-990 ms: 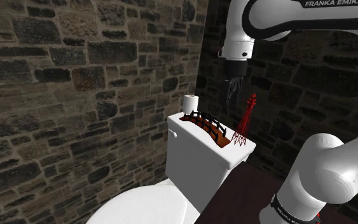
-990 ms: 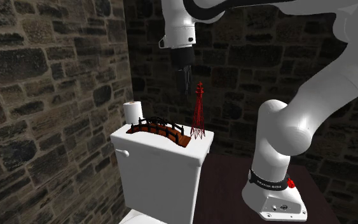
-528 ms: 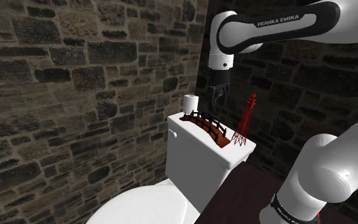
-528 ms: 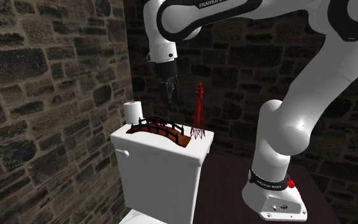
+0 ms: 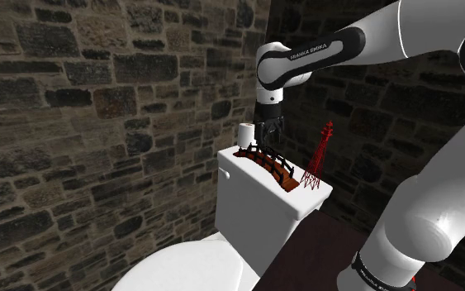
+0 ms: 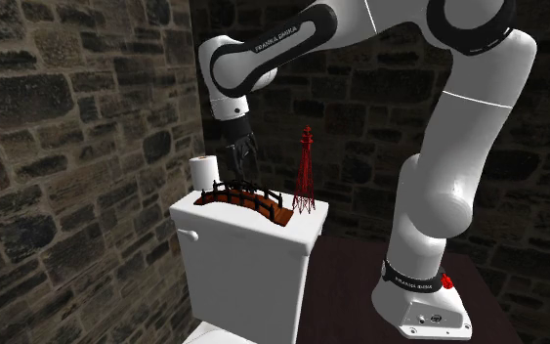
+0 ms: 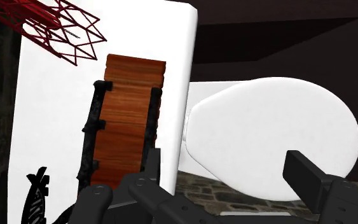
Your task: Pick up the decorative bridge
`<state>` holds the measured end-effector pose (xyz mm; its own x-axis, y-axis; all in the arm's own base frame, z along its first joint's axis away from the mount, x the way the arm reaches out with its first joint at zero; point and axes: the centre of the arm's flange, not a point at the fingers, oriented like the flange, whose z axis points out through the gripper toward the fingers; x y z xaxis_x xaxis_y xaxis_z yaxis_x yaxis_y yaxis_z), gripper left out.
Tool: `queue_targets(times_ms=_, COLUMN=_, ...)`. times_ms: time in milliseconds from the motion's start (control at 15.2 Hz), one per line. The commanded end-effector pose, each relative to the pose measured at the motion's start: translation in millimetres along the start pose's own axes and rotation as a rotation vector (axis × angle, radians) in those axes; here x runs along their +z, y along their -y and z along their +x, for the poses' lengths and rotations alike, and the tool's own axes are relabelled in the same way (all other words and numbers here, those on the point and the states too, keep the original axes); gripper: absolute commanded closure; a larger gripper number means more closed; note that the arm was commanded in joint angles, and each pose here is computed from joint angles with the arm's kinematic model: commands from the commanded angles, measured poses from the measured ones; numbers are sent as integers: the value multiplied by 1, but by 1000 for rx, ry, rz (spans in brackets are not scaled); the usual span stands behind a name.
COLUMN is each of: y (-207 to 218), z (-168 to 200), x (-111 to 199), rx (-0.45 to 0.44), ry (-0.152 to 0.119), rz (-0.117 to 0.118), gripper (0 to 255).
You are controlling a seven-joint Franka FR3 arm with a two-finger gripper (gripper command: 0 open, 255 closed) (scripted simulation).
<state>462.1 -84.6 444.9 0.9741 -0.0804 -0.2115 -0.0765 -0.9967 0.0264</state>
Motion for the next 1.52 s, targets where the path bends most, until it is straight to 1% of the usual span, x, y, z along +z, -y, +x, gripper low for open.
queue_targets(times_ms=0, y=-13, z=22, x=13, rx=18, ry=12, rz=-6, gripper=0)
queue_targets(times_ms=528, y=-66, z=100, x=61, rx=87, ry=57, rz=-29, gripper=0)
queue_targets(times_ms=990, y=-65, z=108, x=97, rx=87, ry=57, rz=-29, gripper=0)
queue_targets(times_ms=1122, y=-65, z=109, x=100, rx=87, ry=57, rz=-29, gripper=0)
queue_targets(times_ms=1188, y=-64, z=109, x=99, rx=87, ry=57, rz=-29, gripper=255)
queue_targets(times_ms=1452, y=-63, z=109, x=99, rx=87, ry=57, rz=-29, gripper=255)
